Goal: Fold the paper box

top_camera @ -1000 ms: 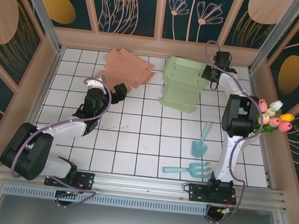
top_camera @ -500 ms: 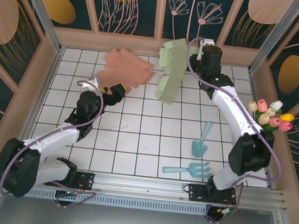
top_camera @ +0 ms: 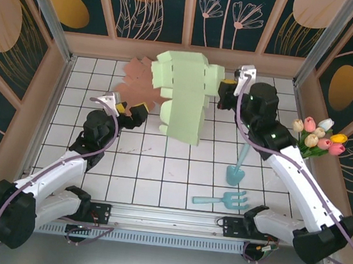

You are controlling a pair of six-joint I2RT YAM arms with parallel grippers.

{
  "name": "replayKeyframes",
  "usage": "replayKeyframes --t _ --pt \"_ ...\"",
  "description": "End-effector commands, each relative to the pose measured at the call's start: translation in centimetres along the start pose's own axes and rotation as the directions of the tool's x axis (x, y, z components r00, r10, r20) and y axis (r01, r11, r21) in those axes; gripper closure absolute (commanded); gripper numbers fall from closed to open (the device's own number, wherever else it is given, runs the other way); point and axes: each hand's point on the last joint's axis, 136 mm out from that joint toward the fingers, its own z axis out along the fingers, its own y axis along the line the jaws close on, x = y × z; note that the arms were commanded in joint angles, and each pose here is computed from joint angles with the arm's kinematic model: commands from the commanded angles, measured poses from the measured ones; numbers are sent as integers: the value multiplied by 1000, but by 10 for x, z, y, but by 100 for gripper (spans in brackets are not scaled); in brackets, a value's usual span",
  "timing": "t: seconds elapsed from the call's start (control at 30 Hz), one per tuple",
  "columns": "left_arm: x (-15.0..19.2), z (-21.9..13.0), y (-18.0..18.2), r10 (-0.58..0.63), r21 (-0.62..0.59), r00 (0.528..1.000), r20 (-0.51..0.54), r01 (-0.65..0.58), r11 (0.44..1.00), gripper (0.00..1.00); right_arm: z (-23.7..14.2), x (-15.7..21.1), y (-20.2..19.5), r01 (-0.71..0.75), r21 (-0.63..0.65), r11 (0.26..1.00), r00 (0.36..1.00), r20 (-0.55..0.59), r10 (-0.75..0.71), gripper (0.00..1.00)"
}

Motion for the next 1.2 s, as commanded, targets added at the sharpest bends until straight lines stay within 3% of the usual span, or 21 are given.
replayKeyframes --t 0.0,0.1,0.23,0.5,0.63,0.67,0.9,0.97,1.03,1.07,1.1,1.17 --pt "-2 -1 -26 60 124 998 -11 -58 991 1 -16 10 34 41 -200 979 999 4 -41 100" --pt "-3 -4 -33 78 171 997 6 -77 982 1 -32 20 58 100 -350 931 994 4 -105 100" --pt "8 -4 -38 95 223 995 -17 -89 971 1 -43 21 66 123 -399 909 992 18 -126 100" --pt "8 -8 -8 189 62 982 10 -189 980 4 -59 23 83 167 -495 853 985 36 -172 100" --pt "-3 -23 -15 246 80 965 87 -252 964 8 -66 25 91 184 -544 818 981 51 -187 100" --pt "-4 -27 -20 253 105 962 99 -263 959 12 -66 25 92 185 -548 816 981 51 -188 100" --pt "3 -53 -53 274 294 950 149 -307 905 65 -65 28 92 178 -551 815 982 47 -183 100" --pt "2 -54 -51 273 287 951 149 -305 908 100 -63 28 90 177 -540 823 982 46 -181 100" --pt "-1 -55 -48 264 260 952 153 -297 919 100 -59 27 84 179 -502 846 983 48 -180 100" --pt "-3 -55 -48 263 255 952 156 -296 921 100 -55 25 78 183 -469 864 982 50 -181 94" --pt "-6 -55 -46 260 240 952 161 -293 925 100 -53 22 73 189 -435 880 981 57 -183 82" --pt "-12 -53 -42 256 200 953 163 -286 937 100 -50 16 67 216 -391 895 976 66 -206 80"
